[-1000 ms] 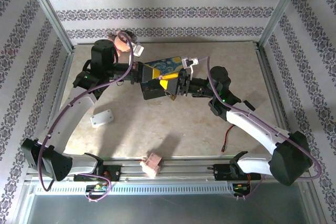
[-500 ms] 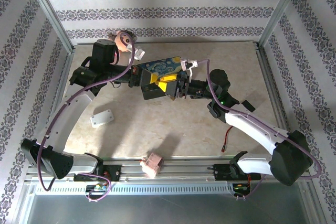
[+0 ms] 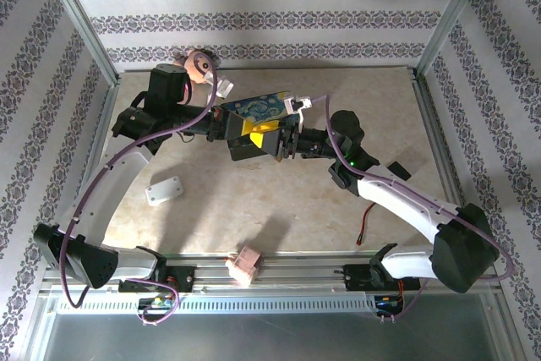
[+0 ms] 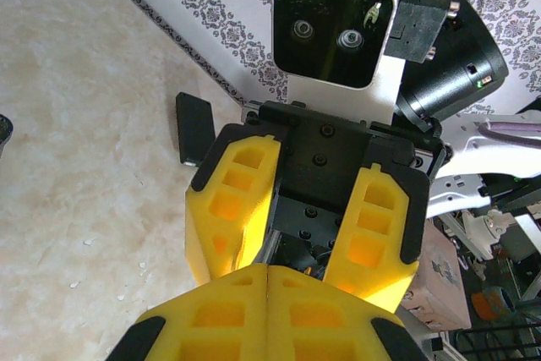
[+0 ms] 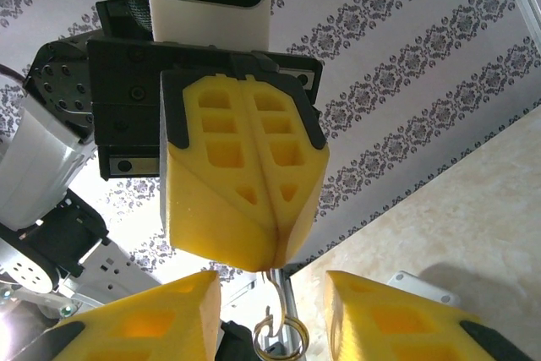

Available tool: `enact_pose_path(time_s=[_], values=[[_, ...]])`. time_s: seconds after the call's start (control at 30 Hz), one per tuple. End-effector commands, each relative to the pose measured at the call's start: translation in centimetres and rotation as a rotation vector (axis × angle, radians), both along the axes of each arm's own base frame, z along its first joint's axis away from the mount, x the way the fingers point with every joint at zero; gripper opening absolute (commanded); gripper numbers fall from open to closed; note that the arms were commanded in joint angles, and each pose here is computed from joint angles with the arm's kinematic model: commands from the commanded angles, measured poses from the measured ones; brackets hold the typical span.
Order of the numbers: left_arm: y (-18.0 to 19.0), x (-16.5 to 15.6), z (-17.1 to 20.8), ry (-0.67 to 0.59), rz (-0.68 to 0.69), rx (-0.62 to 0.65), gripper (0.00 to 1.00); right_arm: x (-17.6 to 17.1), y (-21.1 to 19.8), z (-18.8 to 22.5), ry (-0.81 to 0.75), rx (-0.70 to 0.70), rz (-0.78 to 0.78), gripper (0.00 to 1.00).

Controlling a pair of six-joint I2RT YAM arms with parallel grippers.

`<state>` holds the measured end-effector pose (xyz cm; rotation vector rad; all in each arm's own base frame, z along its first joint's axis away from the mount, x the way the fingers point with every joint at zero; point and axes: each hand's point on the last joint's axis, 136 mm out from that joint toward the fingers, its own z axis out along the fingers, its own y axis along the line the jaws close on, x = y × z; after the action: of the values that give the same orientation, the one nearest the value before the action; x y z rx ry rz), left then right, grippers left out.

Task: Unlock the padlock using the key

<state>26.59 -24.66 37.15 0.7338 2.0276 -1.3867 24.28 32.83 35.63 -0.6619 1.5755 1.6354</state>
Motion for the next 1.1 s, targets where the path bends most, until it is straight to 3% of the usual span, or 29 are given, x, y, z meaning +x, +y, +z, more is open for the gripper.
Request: enact_pose_path(time_s=[0.0, 0.77, 0.97, 1.07], values=[[0.3, 0.0, 0.6, -0.021, -0.004, -0.005, 0.0, -0.7, 0.3, 2.1, -0.072, 0.039, 0.024, 0.33], [0.1, 0.4, 0.9, -0.022, -0.002, -0.019, 0.0, -0.4, 0.0, 1.1, -0.027, 0.021, 0.039, 0.17], [0.1, 0.4, 0.9, -0.021, -0.002, -0.019, 0.0, -0.3, -0.8, 1.2, -0.024, 0.025, 0.02, 0.0], [0.1, 0.4, 0.9, -0.021, -0.003, -0.023, 0.0, -0.5, -1.1, 1.4, -0.028, 0.029, 0.017, 0.0]])
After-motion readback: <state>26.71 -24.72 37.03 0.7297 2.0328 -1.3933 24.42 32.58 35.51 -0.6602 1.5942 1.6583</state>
